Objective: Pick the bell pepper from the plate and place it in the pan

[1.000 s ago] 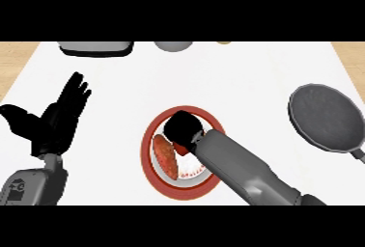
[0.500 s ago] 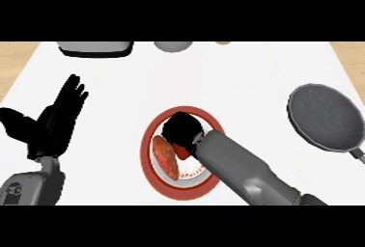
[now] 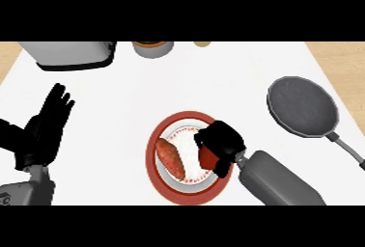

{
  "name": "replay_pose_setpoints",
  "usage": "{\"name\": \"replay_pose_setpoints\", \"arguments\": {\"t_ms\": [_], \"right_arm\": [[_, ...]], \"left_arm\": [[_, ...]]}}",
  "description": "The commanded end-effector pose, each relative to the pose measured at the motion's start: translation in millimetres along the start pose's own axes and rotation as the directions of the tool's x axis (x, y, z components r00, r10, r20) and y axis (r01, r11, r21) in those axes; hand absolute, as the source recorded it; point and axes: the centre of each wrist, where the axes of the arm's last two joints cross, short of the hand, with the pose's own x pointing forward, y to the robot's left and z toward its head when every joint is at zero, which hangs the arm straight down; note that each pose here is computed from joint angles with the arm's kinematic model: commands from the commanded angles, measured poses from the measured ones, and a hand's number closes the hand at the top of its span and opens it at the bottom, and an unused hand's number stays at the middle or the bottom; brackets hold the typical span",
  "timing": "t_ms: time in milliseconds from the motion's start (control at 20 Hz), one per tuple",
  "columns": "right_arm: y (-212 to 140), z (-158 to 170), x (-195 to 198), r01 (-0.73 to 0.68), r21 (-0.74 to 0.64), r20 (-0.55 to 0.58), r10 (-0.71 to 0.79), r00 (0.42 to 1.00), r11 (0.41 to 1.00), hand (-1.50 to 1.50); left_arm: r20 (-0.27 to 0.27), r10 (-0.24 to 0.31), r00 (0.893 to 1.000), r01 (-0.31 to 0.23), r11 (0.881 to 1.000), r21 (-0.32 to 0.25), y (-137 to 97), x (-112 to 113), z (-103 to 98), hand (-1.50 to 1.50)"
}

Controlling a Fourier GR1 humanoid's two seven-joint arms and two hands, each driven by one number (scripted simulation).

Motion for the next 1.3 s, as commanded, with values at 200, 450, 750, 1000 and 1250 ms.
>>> {"name": "replay_pose_setpoints", "arguments": {"t_ms": [200, 450, 750, 1000, 1250], "right_arm": [[-67.2, 84.8, -19.4, -0.093, -0.432, -0.034, 0.086, 0.996, 0.897, 1.5], [-89.1, 157.9, -9.5, -0.094, -0.513, -0.056, 0.076, 0.996, 0.853, 1.5], [-115.5, 226.0, -10.2, -0.073, -0.568, -0.17, -0.029, 0.985, 0.82, 1.5], [-138.8, 248.2, -46.7, -0.054, -0.636, -0.251, -0.139, 0.958, 0.77, 1.5], [-136.5, 248.1, -114.2, -0.008, -0.673, -0.275, -0.24, 0.931, 0.74, 1.5]], "left_arm": [[-0.02, -0.009, 1.0, 0.01, 0.999, 0.034, 7.1, -8.2, 9.5, 0.0], [-0.003, 0.001, 1.0, -0.001, 0.999, 0.035, 12.8, 0.8, 8.9, 0.0], [0.029, -0.001, 1.0, 0.001, 1.0, -0.024, -1.0, 16.1, 6.1, 0.0], [0.034, 0.001, 0.999, 0.002, 0.998, -0.065, -11.8, 16.1, 11.8, 0.0], [0.033, -0.018, 0.999, 0.02, 0.998, -0.068, -16.7, 20.2, -2.5, 0.0]]}}
